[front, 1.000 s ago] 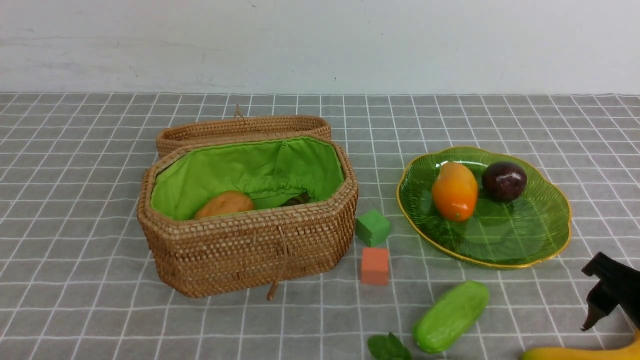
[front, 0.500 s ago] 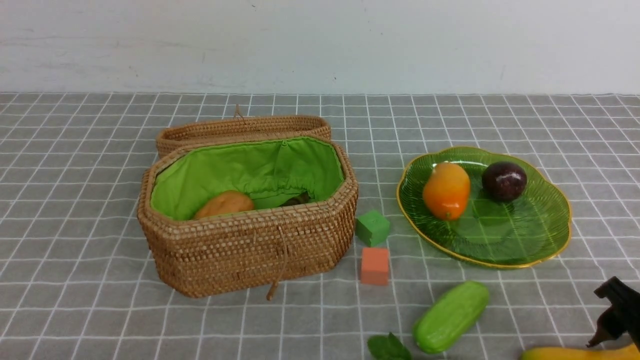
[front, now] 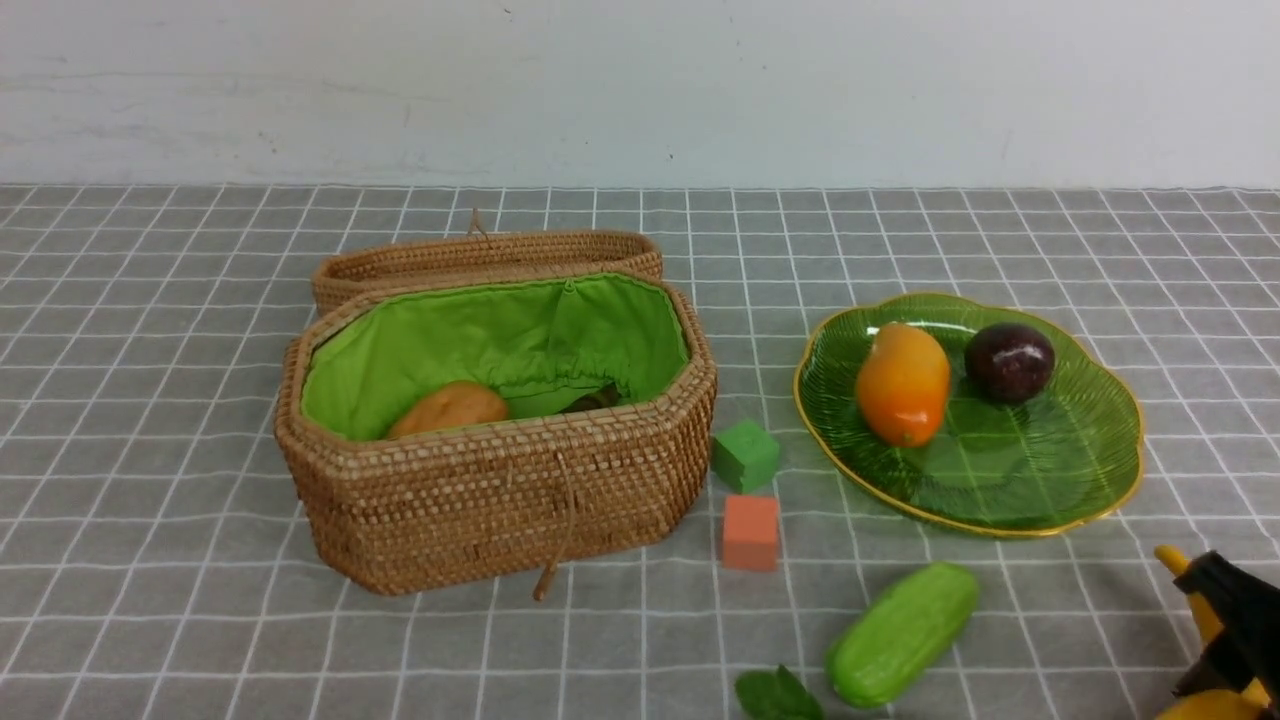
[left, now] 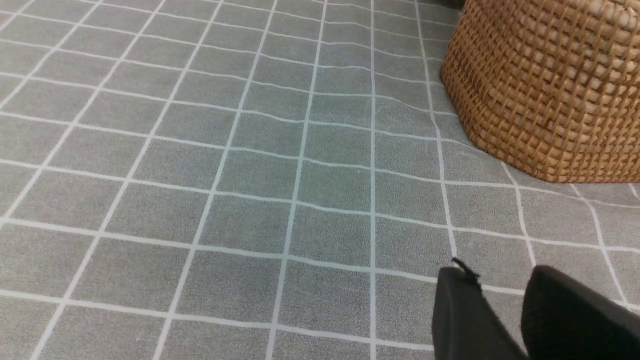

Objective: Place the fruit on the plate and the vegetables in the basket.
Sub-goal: Use the right arm to grab a banana and put it into the right plate, then take a chayote with your right arm and place it on the basket on the left, then take a daikon with your right arm and place it on the basket on the left.

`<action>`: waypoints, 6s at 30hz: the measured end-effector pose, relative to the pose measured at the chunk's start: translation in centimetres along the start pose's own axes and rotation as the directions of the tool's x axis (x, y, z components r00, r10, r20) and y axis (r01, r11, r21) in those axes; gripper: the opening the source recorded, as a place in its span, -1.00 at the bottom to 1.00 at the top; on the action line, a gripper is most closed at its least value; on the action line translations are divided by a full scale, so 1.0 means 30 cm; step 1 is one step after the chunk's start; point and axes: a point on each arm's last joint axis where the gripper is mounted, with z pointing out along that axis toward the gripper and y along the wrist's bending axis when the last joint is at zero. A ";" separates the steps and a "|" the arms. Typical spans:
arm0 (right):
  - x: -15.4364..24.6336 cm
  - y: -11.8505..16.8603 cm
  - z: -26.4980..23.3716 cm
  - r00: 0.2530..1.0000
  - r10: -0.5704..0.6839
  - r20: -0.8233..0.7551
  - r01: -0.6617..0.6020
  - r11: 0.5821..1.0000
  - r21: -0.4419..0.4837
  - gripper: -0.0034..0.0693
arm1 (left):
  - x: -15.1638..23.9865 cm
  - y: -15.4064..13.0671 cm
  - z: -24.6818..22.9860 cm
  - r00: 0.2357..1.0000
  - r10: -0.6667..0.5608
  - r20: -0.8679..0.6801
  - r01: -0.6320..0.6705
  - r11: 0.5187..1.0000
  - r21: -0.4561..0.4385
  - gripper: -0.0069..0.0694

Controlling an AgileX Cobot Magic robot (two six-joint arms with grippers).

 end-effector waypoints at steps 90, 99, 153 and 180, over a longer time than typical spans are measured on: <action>0.184 0.481 0.006 0.726 -0.687 -0.009 0.640 0.681 -0.355 0.31 | 0.000 0.000 0.000 1.000 0.000 0.000 0.000 1.000 0.000 -0.26; 0.108 0.768 -0.326 0.507 -0.745 0.434 0.807 0.234 -0.542 0.31 | 0.000 0.000 0.000 1.000 0.000 0.000 0.000 1.000 0.000 -0.24; 0.316 0.411 -0.078 -0.117 -0.991 -0.065 0.919 -0.083 -0.385 0.72 | 0.001 0.000 0.000 1.000 0.000 -0.001 0.000 1.000 0.000 -0.20; 0.288 0.771 -0.227 0.016 -0.934 0.358 0.867 -0.166 -0.470 0.48 | 0.001 0.000 0.000 1.000 0.000 -0.001 0.000 1.000 0.000 -0.20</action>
